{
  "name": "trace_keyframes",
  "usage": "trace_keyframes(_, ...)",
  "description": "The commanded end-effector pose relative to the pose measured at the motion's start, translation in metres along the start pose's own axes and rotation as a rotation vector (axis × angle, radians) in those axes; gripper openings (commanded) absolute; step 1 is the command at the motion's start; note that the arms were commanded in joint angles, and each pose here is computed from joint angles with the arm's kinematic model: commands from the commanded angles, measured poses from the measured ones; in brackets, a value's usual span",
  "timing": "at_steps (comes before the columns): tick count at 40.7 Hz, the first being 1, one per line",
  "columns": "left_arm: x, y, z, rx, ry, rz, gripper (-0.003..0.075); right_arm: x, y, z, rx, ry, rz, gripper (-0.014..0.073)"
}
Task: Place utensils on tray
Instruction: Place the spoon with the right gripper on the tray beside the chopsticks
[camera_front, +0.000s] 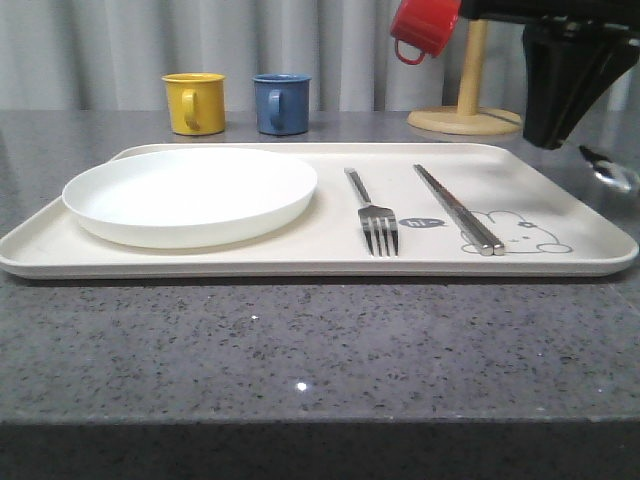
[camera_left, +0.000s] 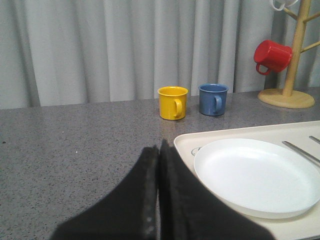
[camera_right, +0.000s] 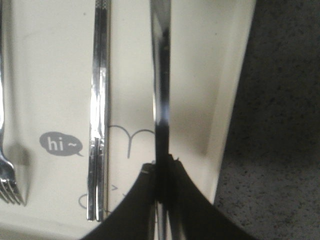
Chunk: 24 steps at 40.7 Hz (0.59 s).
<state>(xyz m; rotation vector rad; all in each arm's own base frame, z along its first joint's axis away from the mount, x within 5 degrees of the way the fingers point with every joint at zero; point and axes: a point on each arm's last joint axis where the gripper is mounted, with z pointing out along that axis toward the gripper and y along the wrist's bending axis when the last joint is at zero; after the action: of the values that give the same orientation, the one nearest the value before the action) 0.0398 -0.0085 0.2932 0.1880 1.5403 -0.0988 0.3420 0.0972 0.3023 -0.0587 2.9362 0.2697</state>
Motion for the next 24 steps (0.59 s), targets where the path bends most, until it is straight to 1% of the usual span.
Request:
trace_keyframes(1, -0.015, 0.001, -0.001, -0.009, -0.099, -0.016, -0.0018, -0.005, 0.001, -0.012, -0.006, -0.070, 0.038, -0.0066)
trace_keyframes(9, -0.015, 0.001, -0.001, -0.009, -0.099, -0.016, -0.0018, -0.014, 0.000, 0.009, -0.001, -0.060, 0.085, -0.0066)
trace_keyframes(18, -0.015, 0.001, -0.001, -0.009, -0.099, -0.016, -0.0018, -0.019, 0.000, 0.017, 0.000, -0.070, 0.107, -0.0064)
trace_keyframes(20, -0.015, 0.001, -0.001, -0.009, -0.099, -0.016, -0.0018, -0.019, 0.000, 0.018, 0.002, -0.063, 0.107, -0.0051)
trace_keyframes(23, -0.015, 0.001, -0.001, -0.009, -0.099, -0.016, -0.0018, -0.019, 0.000, 0.018, 0.002, -0.062, 0.107, 0.0004)
trace_keyframes(24, -0.015, 0.001, -0.001, -0.009, -0.099, -0.016, -0.0018, -0.019, 0.000, 0.018, 0.002, -0.062, 0.107, 0.0035)
